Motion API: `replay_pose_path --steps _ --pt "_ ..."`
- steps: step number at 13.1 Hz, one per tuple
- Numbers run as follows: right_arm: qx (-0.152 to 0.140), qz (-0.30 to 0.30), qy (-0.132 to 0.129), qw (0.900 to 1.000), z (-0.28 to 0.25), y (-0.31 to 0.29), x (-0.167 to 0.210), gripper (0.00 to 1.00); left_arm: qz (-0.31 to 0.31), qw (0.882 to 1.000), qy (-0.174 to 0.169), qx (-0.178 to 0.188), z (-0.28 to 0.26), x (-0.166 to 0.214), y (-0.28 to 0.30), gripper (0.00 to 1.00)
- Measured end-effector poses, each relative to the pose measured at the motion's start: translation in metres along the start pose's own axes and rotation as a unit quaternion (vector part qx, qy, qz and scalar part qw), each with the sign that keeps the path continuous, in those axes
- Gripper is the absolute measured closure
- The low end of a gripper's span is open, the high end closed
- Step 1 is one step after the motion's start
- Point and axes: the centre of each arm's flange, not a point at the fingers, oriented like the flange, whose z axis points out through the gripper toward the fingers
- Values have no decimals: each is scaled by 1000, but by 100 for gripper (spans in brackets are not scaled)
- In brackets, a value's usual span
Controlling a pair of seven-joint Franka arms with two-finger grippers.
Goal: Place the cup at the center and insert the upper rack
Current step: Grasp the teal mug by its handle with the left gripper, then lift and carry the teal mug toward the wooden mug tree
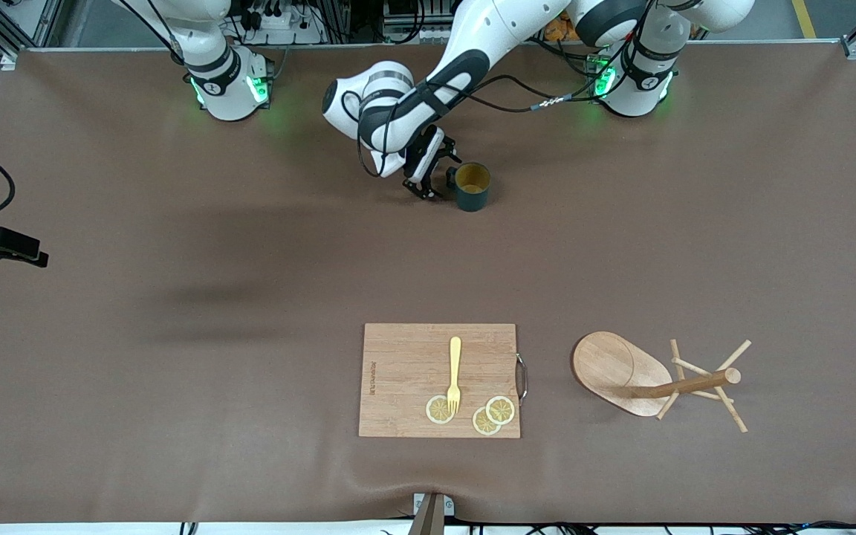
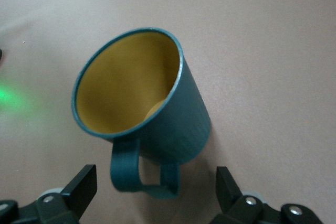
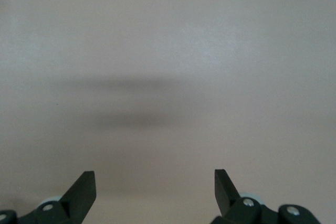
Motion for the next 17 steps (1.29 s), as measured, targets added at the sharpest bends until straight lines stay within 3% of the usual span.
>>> replay_pose_path --steps 3,5,8,9,15,17 --pt "0 0 0 1000 0 0 0 0 -3 1000 1 0 -1 4 3 16" --pt "0 0 0 1000 0 0 0 0 3 1000 4 3 -1 6 3 42" --pt "0 0 1 1000 0 0 0 0 4 1000 5 5 -3 8 3 74" --pt "0 0 1 1000 0 0 0 0 4 1000 5 4 -5 9 4 80" --pt "0 -1 2 1000 0 0 1 0 14 1000 -16 -8 -27 26 14 79" --pt "0 -1 3 1000 0 -1 1 0 -2 998 -60 -26 -54 59 26 79"
